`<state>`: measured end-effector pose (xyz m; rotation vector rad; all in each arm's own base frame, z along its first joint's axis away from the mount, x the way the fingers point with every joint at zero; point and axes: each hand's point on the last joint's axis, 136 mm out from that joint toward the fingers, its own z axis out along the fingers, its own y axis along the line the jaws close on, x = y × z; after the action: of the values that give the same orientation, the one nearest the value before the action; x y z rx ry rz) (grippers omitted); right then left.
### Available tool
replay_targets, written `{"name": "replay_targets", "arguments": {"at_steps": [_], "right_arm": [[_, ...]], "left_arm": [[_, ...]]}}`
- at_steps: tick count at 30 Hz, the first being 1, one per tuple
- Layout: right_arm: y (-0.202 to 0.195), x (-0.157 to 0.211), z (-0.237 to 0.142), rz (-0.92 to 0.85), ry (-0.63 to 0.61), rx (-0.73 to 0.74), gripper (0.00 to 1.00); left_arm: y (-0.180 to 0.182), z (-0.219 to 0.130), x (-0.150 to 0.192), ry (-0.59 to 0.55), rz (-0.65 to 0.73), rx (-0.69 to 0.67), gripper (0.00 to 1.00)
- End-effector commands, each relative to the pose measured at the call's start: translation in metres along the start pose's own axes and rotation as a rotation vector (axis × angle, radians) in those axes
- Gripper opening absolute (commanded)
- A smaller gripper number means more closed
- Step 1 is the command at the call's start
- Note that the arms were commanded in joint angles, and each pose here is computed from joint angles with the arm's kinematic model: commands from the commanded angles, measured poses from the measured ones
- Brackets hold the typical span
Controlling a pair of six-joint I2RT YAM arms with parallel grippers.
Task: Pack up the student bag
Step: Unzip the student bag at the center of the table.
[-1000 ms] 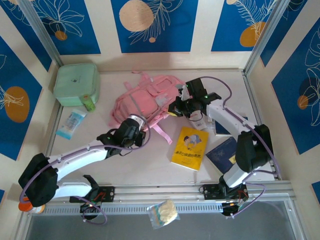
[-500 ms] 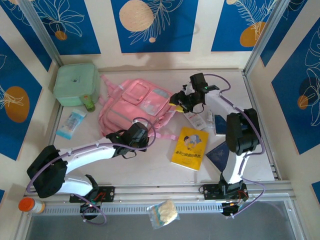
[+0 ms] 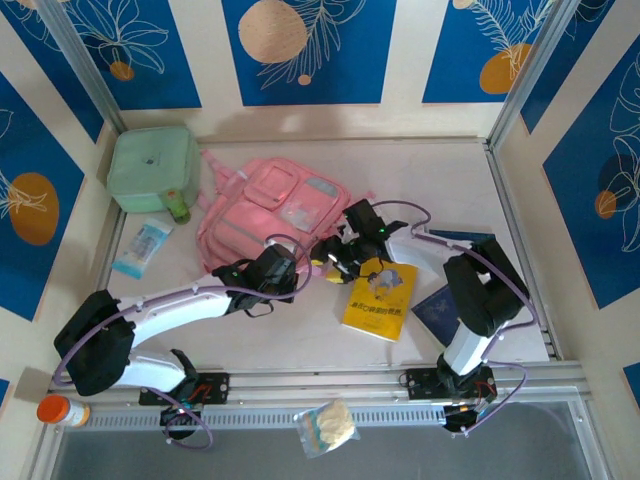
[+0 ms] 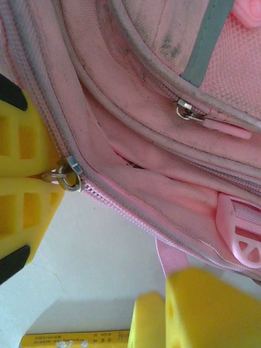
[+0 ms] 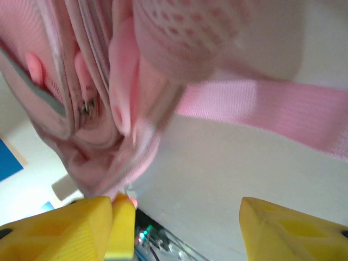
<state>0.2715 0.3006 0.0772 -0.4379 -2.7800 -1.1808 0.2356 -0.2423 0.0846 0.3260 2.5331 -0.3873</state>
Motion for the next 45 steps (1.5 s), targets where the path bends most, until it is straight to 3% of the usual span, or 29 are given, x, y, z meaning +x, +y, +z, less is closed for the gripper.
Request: {"name": "replay_targets", "arguments": {"at_steps": [1,6,13,20,28,33,36,40,45], "right_arm": [[0.025,-0.020,0.012,0.036,-0.055,-0.055,0.63],[0.038,-0.031,0.022,-0.007,-0.090,-0.018,0.56],[0.033,-0.040,0.024,-0.105,-0.147,0.077,0.19],[0.030,-0.054,-0.008,-0.181,-0.186,0.084,0.00],[0.040,-0.108,-0.058,-0.239,-0.255,0.079,0.00],[0.052,-0.125,-0.059,-0.229,-0.240,0.059,0.02],[0.061,-0.120,-0.060,-0.221,-0.188,0.034,0.13],[0.057,-0.093,-0.068,-0.215,-0.151,0.040,0.45],[0.029,-0.048,-0.065,-0.092,-0.075,-0.019,0.61]], "left_arm": [[-0.021,-0.010,-0.023,-0.064,-0.012,0.077,0.00],[-0.029,-0.012,-0.027,-0.068,-0.003,0.114,0.00],[-0.026,-0.013,-0.030,-0.061,0.007,0.084,0.00],[-0.009,-0.025,-0.019,-0.058,-0.001,0.039,0.00],[0.006,-0.030,0.008,0.041,0.042,0.038,0.00],[0.003,-0.025,0.011,0.056,0.043,0.056,0.00],[0.004,-0.023,0.005,0.039,0.025,0.036,0.00],[-0.001,-0.021,-0.009,-0.017,-0.008,0.051,0.00],[-0.005,-0.020,-0.020,-0.054,-0.018,0.063,0.00]]}}
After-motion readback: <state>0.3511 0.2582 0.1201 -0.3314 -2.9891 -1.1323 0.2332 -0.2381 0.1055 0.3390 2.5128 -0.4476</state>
